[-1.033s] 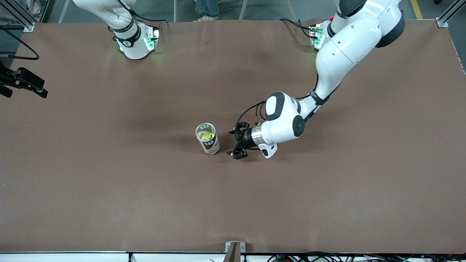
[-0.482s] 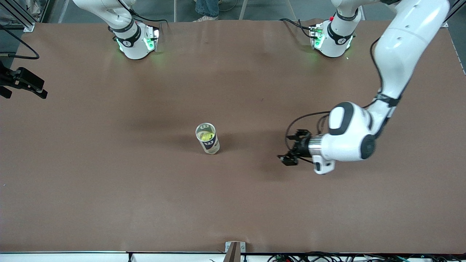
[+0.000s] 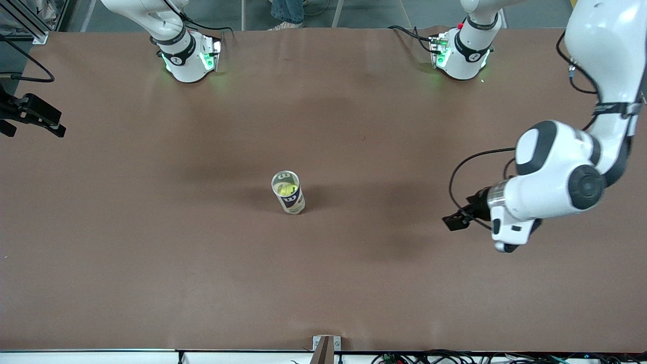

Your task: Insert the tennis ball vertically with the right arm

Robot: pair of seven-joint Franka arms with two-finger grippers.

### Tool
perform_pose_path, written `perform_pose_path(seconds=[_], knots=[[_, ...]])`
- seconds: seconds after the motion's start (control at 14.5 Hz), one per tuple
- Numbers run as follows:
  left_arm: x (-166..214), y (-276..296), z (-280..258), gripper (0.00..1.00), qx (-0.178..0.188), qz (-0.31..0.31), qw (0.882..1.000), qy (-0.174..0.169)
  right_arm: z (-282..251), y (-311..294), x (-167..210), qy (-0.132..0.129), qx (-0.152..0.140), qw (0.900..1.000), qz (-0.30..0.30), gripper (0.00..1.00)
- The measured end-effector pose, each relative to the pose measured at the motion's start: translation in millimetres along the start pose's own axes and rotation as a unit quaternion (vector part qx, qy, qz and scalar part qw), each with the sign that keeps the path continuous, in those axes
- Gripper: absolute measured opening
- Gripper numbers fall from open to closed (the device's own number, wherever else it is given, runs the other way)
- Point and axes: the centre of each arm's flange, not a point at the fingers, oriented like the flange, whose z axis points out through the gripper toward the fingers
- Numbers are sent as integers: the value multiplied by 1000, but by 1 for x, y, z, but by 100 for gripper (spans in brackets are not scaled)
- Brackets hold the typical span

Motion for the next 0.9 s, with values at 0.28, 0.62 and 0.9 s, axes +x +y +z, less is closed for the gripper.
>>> perform_pose_path(seconds=[0.28,0.62,0.9], knots=[[-4,-32,-65,100,31,116,992,29,0,-1,0,1,0,1000,-1,100],[-36,-45,-113,100,87,207,974,35,0,-2,0,1,0,1000,-2,100],[-51,-68,-158,100,96,261,959,47,0,-2,0,1,0,1000,-2,100]])
